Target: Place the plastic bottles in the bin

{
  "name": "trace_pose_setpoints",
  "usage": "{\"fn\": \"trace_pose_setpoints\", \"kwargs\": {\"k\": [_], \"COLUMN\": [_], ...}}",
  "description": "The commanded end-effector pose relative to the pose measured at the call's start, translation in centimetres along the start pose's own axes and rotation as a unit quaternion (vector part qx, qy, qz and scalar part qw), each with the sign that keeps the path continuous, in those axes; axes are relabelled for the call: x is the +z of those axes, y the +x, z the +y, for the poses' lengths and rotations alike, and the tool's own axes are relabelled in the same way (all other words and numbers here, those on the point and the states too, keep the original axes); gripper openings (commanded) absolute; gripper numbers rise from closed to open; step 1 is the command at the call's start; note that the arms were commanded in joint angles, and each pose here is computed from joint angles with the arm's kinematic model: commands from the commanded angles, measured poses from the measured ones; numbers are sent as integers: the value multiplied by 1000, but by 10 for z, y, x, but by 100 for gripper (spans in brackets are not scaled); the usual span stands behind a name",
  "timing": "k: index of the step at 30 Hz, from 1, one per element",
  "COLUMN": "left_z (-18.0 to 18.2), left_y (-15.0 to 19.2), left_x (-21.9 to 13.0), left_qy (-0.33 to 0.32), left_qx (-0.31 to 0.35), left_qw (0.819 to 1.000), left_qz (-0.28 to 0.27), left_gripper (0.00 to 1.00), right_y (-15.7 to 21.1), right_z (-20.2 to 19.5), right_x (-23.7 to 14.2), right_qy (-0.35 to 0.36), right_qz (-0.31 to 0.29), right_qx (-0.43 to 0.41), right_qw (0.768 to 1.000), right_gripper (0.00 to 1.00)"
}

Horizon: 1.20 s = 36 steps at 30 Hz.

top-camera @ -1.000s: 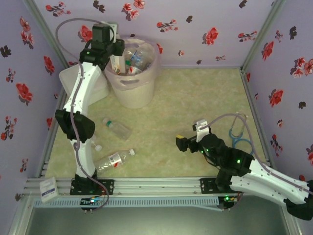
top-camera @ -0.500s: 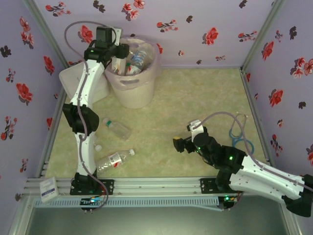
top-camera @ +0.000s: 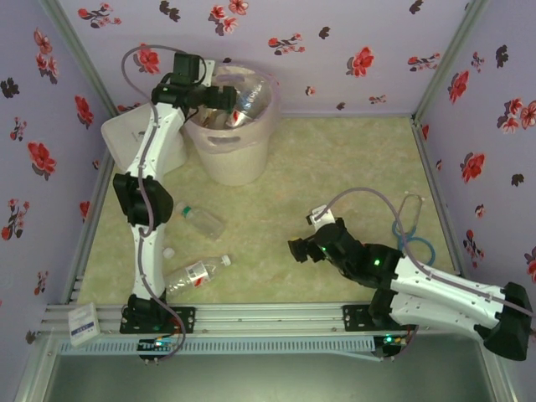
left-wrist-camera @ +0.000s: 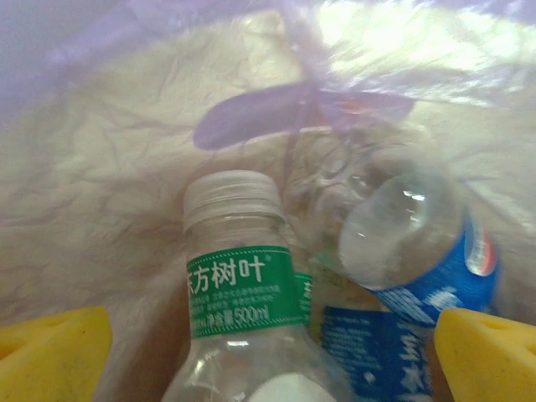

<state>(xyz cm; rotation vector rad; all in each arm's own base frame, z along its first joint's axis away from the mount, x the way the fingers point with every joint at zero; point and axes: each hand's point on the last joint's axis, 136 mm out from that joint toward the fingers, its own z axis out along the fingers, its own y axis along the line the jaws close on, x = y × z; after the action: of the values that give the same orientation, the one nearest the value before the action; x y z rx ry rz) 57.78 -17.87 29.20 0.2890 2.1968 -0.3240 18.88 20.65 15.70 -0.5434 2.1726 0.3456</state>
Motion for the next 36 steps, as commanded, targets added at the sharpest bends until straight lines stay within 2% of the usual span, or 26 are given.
{"fn": "trace_pose_setpoints", "kwargs": {"k": [1,7,10,13,16,19,24,29,34,36], "left_z": [-28,-34,-30,-24,-17,-5,11,40,76,96], "left_y": [-37,-52,-50,-31,1,33,112,190,268,285], "left_x": [-61,-109,-124,-141,-159,-184,-217,-243,-248,-244], "left_qy": [36,35,19,4,-20,-51,-88,-170,-233,-257], "left_qx": [20,38,41,36,12,-21,-92,-177,-302,-341], "left_qw": [998,996,997,998,1000,998,992,968,920,902], "left_qz": [-50,-74,-69,-42,-18,-20,21,60,83,68], "left_gripper": [100,100,100,100,100,100,100,100,100,100], "right_y": [-22,-31,-33,-33,-33,-33,-32,-24,-23,-20], "right_z": [8,13,17,26,29,25,27,28,24,21], "right_x": [-2,3,7,12,21,30,46,68,82,86], "right_qy": [-13,-20,-26,-45,-52,-54,-72,-67,-67,-68], "right_qz": [-24,-24,-15,-5,7,21,35,61,67,72], "right_qx": [5,-8,-25,-49,-67,-62,-66,-88,-83,-73], "right_qw": [1000,999,999,998,996,996,995,992,992,992], "right_gripper": [100,100,100,100,100,100,100,100,100,100]}}
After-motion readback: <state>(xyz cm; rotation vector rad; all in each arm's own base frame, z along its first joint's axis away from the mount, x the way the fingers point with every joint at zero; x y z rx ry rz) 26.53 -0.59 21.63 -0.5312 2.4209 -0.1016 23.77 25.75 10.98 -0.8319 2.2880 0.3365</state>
